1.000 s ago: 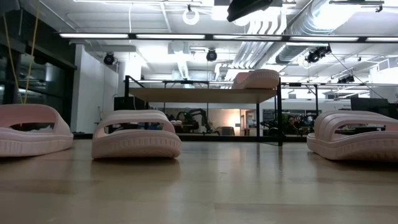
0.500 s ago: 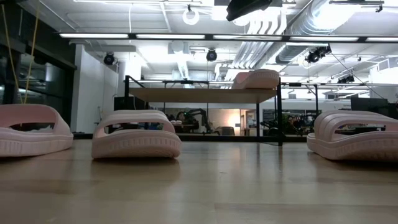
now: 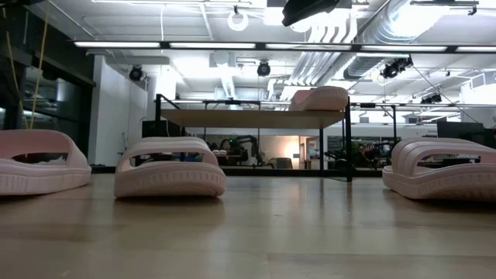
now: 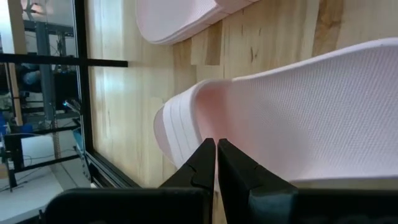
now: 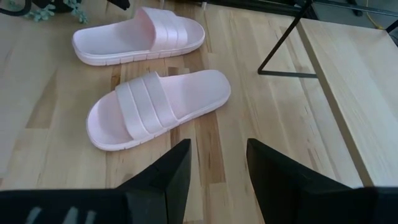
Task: Pick and place slides into the shelf
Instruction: Put the white slide on the shelf
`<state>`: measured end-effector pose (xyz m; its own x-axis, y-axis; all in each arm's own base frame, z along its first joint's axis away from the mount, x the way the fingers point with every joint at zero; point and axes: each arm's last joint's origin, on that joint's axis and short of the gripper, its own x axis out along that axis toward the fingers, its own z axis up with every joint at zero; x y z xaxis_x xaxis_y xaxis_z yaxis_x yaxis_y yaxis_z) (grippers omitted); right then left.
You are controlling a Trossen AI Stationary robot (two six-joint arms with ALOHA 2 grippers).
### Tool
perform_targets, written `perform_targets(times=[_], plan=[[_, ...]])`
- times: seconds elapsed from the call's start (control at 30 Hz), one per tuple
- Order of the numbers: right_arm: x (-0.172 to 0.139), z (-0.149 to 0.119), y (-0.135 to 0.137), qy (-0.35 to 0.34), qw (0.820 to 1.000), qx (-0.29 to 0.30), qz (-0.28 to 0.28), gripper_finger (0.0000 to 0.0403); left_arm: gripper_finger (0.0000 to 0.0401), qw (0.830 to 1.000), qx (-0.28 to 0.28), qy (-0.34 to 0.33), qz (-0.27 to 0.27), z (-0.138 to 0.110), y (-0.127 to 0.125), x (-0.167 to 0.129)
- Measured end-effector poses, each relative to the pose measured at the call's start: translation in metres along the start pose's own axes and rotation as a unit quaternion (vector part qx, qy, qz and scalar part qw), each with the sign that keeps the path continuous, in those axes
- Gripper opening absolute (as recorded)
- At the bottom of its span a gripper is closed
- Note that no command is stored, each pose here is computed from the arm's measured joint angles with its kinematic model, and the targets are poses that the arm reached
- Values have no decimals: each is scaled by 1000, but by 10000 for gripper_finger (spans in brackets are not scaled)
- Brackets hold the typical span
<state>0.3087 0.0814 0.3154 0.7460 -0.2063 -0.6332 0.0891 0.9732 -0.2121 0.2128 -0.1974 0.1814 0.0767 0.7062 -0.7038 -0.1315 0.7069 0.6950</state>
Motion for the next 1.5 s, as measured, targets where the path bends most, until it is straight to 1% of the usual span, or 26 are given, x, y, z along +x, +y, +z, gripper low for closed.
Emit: perform_targets(times=[0.13, 0.23, 0.3, 0.57, 0.67, 0.77, 0.9, 1.1, 1.23, 1.5], plan=[[0, 0, 0, 0, 1000, 0, 0, 147, 8, 1000, -1, 6, 2, 4, 3, 3], [0, 0, 0, 0, 1000, 0, 0, 147, 22, 1000, 0, 14, 0, 6, 4, 5], [0, 0, 0, 0, 1000, 0, 0, 147, 45, 1000, 0, 15, 0, 7, 4, 6], [0, 0, 0, 0, 1000, 0, 0, 147, 159, 1000, -6, 16, 0, 7, 4, 6], [0, 0, 0, 0, 1000, 0, 0, 147, 189, 1000, -6, 11, 2, 8, 5, 6], [0, 0, 0, 0, 1000, 1, 0, 147, 208, 1000, -8, -1, 6, 8, 4, 7], [0, 0, 0, 0, 1000, 1, 0, 147, 219, 1000, -5, -5, 11, 5, 1, 13], [0, 0, 0, 0, 1000, 1, 0, 147, 220, 999, 4, 11, 35, -5, 1, 27], [0, 0, 0, 0, 1000, 2, 0, 147, 221, 999, 5, 14, 38, -10, -2, 35], [0, 0, 0, 0, 1000, 2, 0, 147, 221, 999, 5, 8, 47, -13, -2, 39]])
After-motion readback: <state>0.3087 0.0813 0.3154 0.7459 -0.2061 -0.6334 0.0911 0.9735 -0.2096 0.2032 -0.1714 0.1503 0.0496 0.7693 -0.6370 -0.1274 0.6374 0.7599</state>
